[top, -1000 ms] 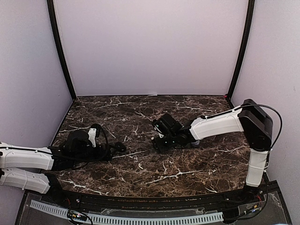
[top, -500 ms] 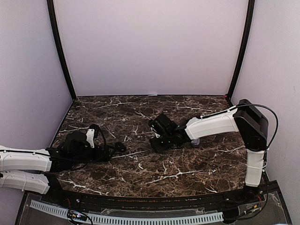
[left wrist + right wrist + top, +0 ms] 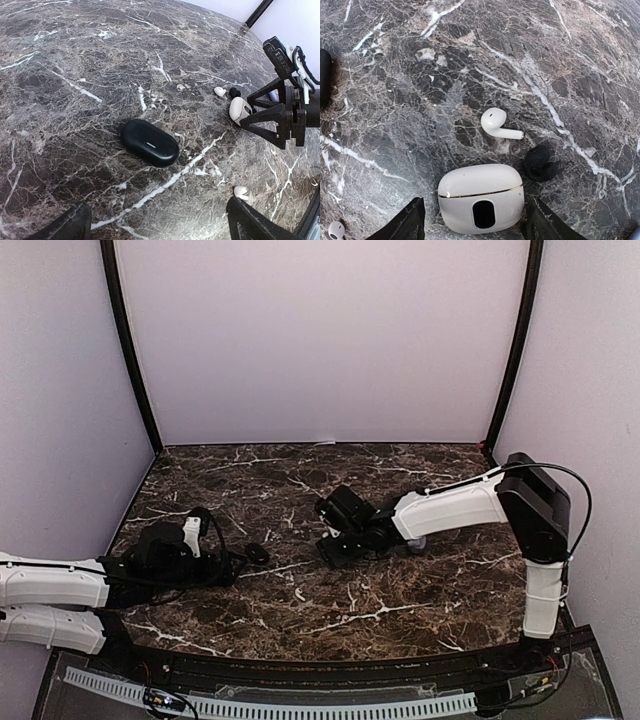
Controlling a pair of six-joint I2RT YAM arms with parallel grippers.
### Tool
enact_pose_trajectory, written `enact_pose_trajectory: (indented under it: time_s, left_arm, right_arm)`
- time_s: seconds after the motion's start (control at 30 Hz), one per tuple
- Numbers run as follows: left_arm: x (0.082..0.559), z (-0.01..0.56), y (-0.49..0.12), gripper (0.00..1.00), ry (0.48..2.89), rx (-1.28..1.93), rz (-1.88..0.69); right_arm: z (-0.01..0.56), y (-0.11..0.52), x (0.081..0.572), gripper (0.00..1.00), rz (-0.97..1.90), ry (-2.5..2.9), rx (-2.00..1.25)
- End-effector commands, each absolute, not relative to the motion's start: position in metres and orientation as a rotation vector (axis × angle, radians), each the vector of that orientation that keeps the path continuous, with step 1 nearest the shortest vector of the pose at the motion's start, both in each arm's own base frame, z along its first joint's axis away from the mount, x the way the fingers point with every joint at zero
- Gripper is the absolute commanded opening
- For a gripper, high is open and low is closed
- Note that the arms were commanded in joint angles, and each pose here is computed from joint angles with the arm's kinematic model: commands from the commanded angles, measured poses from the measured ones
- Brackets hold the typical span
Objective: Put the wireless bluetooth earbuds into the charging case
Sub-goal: Pick up the charging case from the center of the board.
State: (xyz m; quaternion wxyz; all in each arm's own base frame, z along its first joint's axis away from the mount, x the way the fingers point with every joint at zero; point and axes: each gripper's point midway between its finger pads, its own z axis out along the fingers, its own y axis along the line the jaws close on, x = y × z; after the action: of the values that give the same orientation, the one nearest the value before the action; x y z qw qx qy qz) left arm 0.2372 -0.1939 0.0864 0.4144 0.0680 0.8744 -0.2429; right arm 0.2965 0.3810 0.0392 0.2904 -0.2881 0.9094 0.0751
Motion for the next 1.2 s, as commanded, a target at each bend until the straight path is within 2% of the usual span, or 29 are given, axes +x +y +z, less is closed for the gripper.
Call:
enact_pose_trajectory:
  time_s: [0.0, 0.27, 0.63, 0.87, 1.17]
  left_arm:
    - [0.235, 0.083, -0.189, 0.97, 2.206, 0.161, -0.608]
    - [0.235, 0.083, -0.189, 0.97, 2.207, 0.167, -0.606]
    - [0.233, 0.083, -0.193, 0.97, 2.210, 0.172, -0.633]
    - [0.232, 0.088, -0.205, 0.97, 2.211, 0.187, -0.702]
    - [0.223, 0.098, -0.241, 0.92, 2.212, 0.316, -0.904]
  right_arm:
    - [0.035, 0.388, 0.299, 0.68, 0.180, 2.425, -0.782]
    - [0.031, 0.392, 0.298, 0.63, 0.180, 2.440, -0.792]
    - [0.051, 0.391, 0.295, 0.47, 0.238, 2.369, -0.798]
    - [0.075, 0.396, 0.282, 0.45, 0.309, 2.258, -0.833]
    - [0.085, 0.406, 0.222, 0.45, 0.377, 2.091, -0.992]
